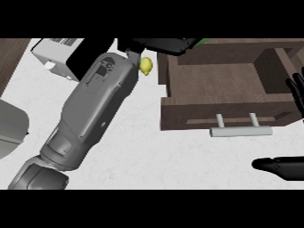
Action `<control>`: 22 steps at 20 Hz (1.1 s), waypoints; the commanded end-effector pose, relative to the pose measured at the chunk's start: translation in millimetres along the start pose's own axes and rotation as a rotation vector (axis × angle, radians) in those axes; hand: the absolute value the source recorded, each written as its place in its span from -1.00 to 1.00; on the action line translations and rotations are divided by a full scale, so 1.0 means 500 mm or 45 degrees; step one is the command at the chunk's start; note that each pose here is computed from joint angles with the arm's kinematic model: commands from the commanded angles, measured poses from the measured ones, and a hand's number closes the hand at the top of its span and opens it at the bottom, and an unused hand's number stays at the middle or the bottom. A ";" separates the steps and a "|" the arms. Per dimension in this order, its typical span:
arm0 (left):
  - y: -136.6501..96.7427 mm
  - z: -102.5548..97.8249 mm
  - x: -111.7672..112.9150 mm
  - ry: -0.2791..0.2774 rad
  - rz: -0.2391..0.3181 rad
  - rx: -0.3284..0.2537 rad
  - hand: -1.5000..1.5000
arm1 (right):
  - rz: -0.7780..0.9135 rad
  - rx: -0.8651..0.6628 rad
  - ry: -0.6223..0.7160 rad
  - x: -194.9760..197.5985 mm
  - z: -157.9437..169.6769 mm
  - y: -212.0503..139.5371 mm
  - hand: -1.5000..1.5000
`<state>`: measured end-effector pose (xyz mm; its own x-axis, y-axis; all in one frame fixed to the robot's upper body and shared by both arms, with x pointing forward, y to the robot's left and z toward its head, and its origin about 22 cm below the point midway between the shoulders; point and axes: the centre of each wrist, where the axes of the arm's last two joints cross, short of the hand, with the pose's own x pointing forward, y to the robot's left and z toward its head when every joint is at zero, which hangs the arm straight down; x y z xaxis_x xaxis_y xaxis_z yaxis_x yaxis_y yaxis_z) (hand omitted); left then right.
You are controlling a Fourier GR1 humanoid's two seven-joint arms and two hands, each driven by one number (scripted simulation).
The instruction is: Pick up the cup, place it into the drawer and close the drawer
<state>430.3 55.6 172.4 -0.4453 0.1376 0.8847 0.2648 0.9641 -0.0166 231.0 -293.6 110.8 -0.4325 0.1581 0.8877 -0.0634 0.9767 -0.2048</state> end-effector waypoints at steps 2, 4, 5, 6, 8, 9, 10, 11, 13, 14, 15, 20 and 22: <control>-0.023 0.008 -0.037 0.078 -0.016 0.020 1.00 | 0.008 0.000 -0.009 0.001 -0.025 0.000 -1.00; -0.037 0.000 -0.037 0.107 -0.044 0.021 1.00 | 0.000 0.000 -0.013 -0.010 -0.027 -0.001 -1.00; -0.043 0.012 -0.044 0.120 -0.043 0.001 1.00 | 0.003 -0.017 -0.010 0.003 -0.018 -0.028 -1.00; -0.062 -0.023 -0.008 0.133 -0.077 -0.007 1.00 | -0.016 0.002 -0.008 -0.007 -0.020 0.000 -1.00; -0.049 0.000 -0.046 0.165 -0.044 -0.013 1.00 | -0.019 0.032 -0.013 0.012 -0.031 -0.014 -1.00; -0.056 -0.004 -0.044 0.136 -0.069 -0.020 1.00 | -0.025 0.035 -0.018 0.000 -0.028 0.026 -1.00; -0.044 0.018 -0.069 0.159 -0.069 -0.037 1.00 | -0.003 0.006 -0.005 0.017 -0.025 -0.007 -1.00; -0.050 0.031 -0.081 0.170 -0.083 -0.031 1.00 | -0.019 0.024 -0.023 0.011 -0.034 -0.006 -1.00; -0.059 0.023 -0.075 0.204 -0.131 0.000 1.00 | -0.008 0.013 0.000 -0.014 -0.024 -0.021 -1.00; -0.049 0.020 -0.083 0.220 -0.147 0.001 1.00 | -0.007 0.018 -0.015 -0.009 -0.024 0.002 -1.00; -0.055 0.023 -0.085 0.216 -0.205 -0.029 1.00 | -0.004 0.041 -0.022 0.013 -0.029 -0.019 -1.00; -0.082 0.044 -0.095 0.310 -0.292 -0.068 -1.00 | -0.017 0.067 -0.028 -0.003 -0.053 0.030 -1.00; -0.075 0.065 -0.118 0.325 -0.317 -0.114 -1.00 | -0.027 0.051 -0.011 -0.019 -0.041 0.011 -1.00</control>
<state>425.0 19.7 120.7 -0.2996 -0.1210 0.9464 0.2334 0.9525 0.1956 252.5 -285.0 118.6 -0.4485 0.1386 0.8829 -0.1064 0.9726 -0.2068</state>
